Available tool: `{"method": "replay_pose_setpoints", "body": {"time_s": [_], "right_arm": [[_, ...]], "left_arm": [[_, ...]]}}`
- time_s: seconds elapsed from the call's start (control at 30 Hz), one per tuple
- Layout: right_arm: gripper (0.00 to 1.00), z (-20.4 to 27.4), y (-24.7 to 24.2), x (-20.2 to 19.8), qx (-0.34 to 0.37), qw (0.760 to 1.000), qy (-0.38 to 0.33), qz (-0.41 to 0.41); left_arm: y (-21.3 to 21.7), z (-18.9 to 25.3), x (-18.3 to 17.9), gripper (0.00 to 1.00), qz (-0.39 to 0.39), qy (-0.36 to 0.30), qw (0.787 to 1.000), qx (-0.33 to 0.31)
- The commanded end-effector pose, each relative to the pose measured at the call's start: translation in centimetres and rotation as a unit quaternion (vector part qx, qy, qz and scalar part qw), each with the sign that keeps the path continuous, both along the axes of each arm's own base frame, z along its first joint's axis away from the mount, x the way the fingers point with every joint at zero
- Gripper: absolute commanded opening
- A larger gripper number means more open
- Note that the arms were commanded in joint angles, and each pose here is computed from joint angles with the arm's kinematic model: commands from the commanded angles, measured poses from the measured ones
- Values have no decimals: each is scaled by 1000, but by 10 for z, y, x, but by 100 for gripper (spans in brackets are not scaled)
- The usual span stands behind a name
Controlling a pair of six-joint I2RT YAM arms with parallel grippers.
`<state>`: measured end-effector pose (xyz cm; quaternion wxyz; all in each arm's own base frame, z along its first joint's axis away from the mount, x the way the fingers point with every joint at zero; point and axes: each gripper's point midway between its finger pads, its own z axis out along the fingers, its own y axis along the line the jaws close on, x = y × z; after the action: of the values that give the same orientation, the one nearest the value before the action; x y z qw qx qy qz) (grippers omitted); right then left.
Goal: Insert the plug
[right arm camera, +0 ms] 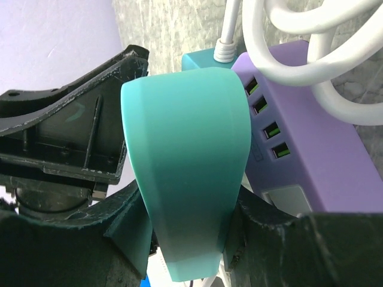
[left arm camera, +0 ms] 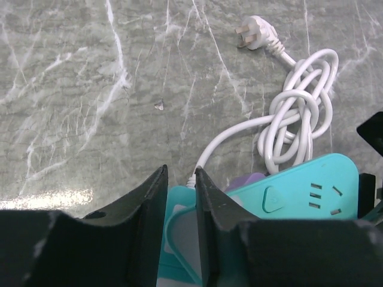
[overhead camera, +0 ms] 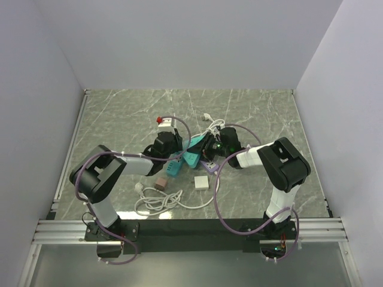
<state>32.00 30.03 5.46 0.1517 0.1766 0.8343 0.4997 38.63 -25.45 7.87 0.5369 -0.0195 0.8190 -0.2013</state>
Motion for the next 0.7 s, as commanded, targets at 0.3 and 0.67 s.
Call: {"method": "replay_pose_setpoints", "body": {"time_s": [0.3, 0.67], "right_arm": [[25, -123, -97, -43, -273, 949, 118, -106], [90, -114, -105, -47, -266, 950, 102, -129]], "left_arm": [[-3, -39, -15, 27, 60, 25, 994, 93], [2, -46, -17, 25, 72, 27, 992, 100]]}}
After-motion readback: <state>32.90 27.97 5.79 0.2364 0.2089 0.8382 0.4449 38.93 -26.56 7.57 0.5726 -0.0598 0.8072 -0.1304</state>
